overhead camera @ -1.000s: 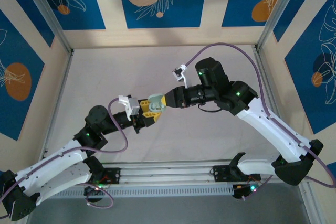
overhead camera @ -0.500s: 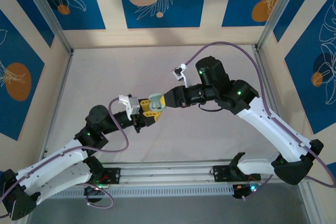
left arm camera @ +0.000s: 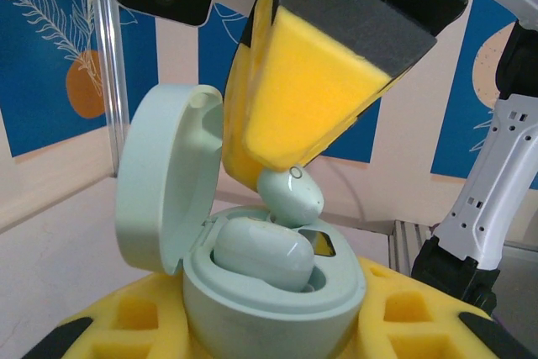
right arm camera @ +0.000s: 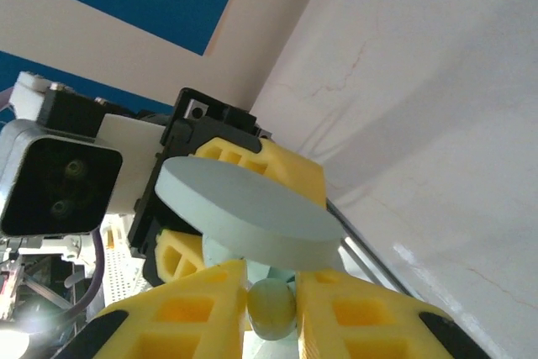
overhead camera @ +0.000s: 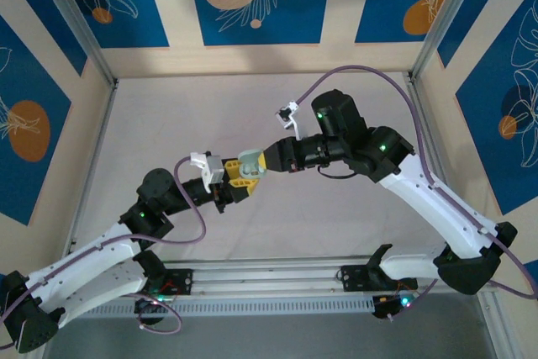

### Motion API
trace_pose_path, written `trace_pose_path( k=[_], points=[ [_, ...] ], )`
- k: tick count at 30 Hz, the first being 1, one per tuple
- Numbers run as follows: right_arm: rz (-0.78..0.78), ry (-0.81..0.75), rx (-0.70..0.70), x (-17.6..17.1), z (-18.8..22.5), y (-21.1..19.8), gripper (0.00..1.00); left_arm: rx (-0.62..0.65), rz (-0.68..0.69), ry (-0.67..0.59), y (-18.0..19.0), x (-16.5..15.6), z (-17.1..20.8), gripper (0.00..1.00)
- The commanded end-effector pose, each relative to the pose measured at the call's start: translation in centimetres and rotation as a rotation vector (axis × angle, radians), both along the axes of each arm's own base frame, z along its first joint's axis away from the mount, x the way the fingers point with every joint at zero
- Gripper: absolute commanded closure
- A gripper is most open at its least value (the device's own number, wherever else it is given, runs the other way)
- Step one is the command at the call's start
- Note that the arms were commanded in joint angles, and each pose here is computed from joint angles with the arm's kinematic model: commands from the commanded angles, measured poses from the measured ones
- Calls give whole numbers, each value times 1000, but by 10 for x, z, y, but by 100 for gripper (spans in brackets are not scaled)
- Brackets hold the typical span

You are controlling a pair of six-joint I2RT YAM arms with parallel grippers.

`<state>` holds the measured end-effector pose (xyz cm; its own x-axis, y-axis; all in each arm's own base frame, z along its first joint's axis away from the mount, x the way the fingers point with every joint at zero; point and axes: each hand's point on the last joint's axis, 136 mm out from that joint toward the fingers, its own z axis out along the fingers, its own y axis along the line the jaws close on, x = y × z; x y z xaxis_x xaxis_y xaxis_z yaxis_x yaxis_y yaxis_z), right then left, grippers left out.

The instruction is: Insert the wireless bluetooth earbuds into the charging case

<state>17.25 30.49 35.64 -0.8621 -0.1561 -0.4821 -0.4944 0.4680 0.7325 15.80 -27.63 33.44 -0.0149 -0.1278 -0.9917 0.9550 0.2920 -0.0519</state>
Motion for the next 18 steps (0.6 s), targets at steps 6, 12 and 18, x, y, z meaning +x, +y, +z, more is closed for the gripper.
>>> trace_pose_path(
  k=[6,12,18],
  points=[
    [-34,15,-37,7,-5,-3,76,-69,-32,-49,0,-7,28,70],
    [-59,14,-50,10,-5,-5,67,-69,-36,-43,0,-7,27,70],
    [-58,-2,-30,6,4,-6,62,-70,-20,-38,0,-4,26,70]
  ],
)
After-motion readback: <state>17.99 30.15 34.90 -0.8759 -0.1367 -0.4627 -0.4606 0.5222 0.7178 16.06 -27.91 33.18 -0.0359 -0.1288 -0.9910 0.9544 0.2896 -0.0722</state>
